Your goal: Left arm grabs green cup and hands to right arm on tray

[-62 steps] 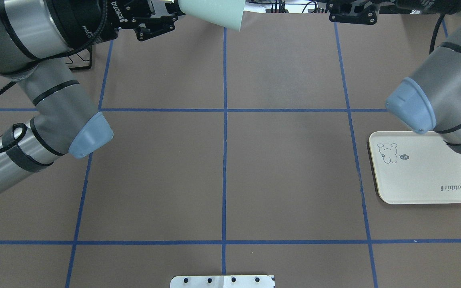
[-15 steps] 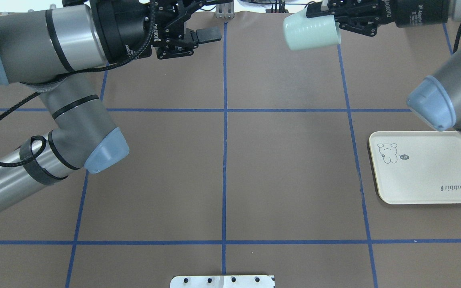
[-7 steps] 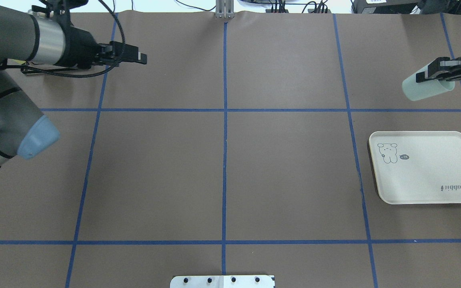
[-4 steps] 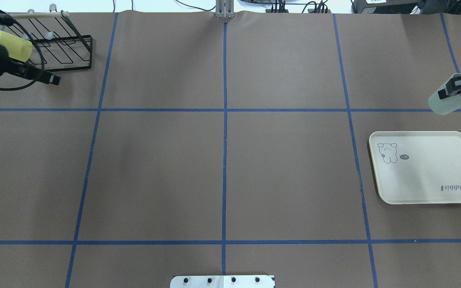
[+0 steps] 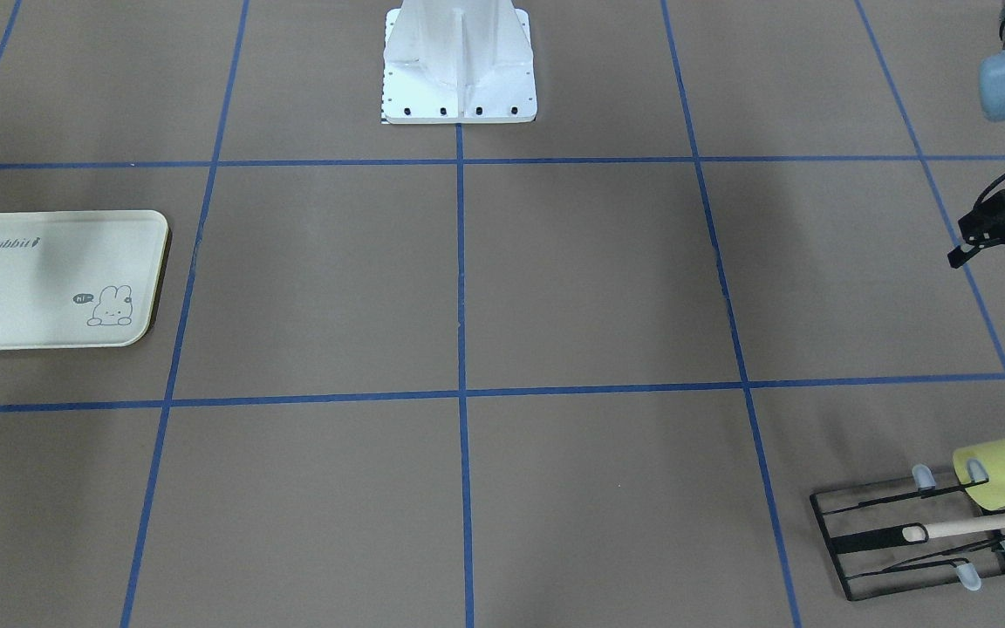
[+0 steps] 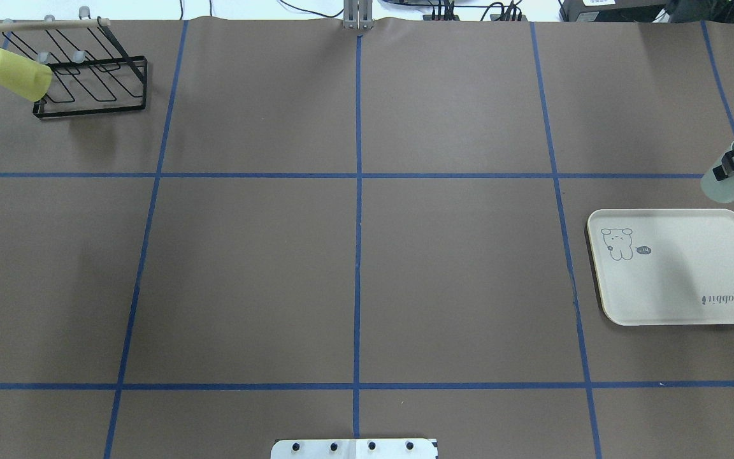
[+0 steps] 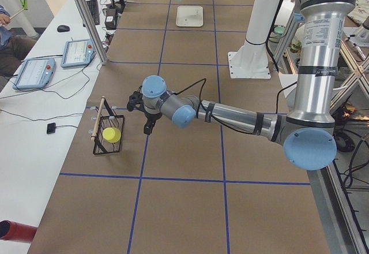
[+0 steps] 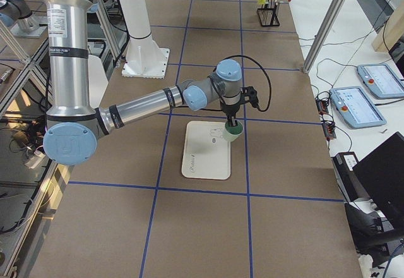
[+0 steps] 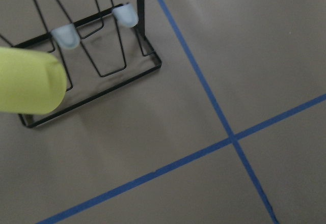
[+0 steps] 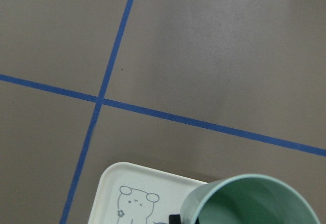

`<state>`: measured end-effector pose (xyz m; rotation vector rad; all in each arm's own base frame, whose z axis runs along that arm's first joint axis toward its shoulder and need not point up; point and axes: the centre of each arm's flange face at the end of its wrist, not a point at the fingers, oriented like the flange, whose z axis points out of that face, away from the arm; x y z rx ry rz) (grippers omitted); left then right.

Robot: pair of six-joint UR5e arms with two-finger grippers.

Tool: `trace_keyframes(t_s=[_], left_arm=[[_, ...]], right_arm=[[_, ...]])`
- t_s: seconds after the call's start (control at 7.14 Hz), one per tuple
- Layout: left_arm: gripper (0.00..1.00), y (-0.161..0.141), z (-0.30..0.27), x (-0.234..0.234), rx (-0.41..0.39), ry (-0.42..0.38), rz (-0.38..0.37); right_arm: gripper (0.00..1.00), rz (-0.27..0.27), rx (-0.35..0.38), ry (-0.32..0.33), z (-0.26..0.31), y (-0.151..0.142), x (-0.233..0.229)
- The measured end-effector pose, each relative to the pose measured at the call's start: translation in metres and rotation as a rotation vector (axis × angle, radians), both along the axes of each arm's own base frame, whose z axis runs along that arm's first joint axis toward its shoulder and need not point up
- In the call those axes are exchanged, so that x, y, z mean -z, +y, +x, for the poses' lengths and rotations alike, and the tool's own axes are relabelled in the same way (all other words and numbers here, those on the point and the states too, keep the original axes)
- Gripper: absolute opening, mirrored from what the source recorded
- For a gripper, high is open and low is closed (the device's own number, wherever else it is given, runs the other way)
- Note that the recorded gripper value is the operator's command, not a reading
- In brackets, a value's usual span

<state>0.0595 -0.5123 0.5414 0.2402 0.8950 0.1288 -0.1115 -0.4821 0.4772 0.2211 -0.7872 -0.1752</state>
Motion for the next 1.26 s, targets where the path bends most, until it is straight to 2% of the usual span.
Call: trace_keyframes(t_s=[0.14,0.28,0.56,0.7,0.98,1.26], left_arm=[[1.0,0.013,-0.027,-0.025,0.029,-0.047,-0.038],[1.0,0.033,-0.05,-0.056,0.017,-0.097,-0.038],[1.0,0.076,-0.089,-0.117,-0.05,-0.153,-0.025],[1.0,0.097,-0.102,-0.138,-0.067,-0.16,-0.049],[1.0,0.115,-0.11,-0.153,-0.077,-0.161,-0.098],[1.0,0.116,-0.111,-0.154,-0.077,-0.164,-0.104]], right_arm=[[0.0,0.001,0.002,0.001,0.0,0.001,0.0],[0.0,0.002,0.005,0.001,-0.002,0.001,0.0],[0.0,0.001,0.017,0.001,-0.009,0.003,0.001],[0.0,-0.005,0.02,0.003,-0.016,0.004,0.001],[0.0,-0.025,-0.003,0.042,-0.038,0.008,-0.001],[0.0,-0.047,-0.036,0.094,-0.073,0.018,-0.006]])
